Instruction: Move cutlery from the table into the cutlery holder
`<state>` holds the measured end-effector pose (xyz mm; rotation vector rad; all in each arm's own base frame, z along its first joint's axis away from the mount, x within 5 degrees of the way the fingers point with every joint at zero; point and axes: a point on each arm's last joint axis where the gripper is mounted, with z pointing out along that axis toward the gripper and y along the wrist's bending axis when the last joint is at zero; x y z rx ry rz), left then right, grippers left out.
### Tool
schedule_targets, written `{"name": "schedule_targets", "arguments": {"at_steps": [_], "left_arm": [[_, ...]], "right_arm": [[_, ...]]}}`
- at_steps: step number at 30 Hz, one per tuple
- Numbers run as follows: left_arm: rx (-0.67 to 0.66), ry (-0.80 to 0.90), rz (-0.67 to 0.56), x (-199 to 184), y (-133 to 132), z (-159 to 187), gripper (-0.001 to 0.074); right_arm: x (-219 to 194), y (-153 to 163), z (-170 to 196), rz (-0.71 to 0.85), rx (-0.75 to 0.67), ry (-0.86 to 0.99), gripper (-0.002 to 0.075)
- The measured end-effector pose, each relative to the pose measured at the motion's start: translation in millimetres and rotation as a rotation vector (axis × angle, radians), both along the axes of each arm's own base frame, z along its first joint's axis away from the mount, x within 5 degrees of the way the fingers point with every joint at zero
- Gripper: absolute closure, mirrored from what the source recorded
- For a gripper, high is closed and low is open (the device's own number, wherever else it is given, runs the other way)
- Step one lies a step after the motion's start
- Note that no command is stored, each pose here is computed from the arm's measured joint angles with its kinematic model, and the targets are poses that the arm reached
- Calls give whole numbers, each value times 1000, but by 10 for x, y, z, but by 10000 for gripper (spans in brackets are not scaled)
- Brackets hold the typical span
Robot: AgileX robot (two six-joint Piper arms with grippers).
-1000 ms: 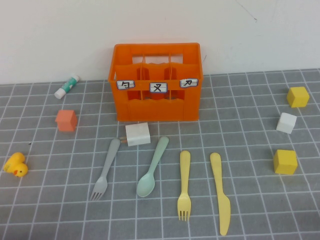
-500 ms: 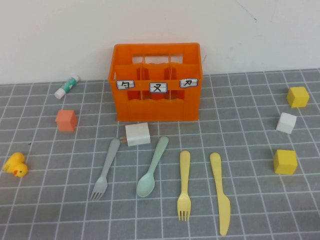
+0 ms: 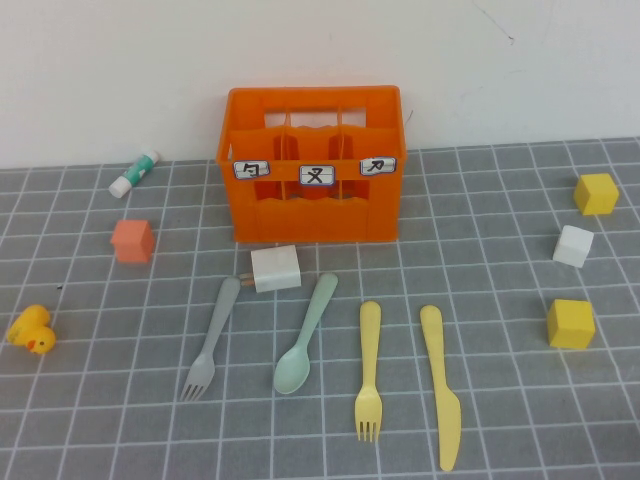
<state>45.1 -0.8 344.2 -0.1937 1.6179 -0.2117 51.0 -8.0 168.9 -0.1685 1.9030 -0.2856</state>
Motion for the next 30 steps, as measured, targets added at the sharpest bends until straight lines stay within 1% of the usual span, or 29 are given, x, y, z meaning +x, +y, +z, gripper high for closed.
{"name": "schedule_targets", "arguments": {"at_steps": [3, 6, 9, 11, 16, 20, 23, 25, 30], "left_arm": [[9, 65, -11, 188, -13, 42, 736], [30, 238, -42, 414, -41, -31, 736], [13, 425, -108, 685, -106, -66, 736], [-5, 512, -163, 886, -160, -55, 736], [-14, 761, -303, 1543, -279, -58, 736], [-1, 904, -387, 2045, -372, -104, 736], [60, 981, -416, 2391, -498, -226, 736], [123, 1014, -419, 2567, -633, -288, 736], [270, 1078, -390, 2782, -987, -482, 736]], "right_arm": [[0, 0, 0, 0, 0, 0, 729], [0, 0, 0, 0, 0, 0, 729], [0, 0, 0, 0, 0, 0, 729], [0, 0, 0, 0, 0, 0, 729], [0, 0, 0, 0, -1, 0, 729], [0, 0, 0, 0, -1, 0, 729], [0, 0, 0, 0, -1, 0, 729], [0, 0, 0, 0, -1, 0, 729], [0, 0, 0, 0, -1, 0, 729]]}}
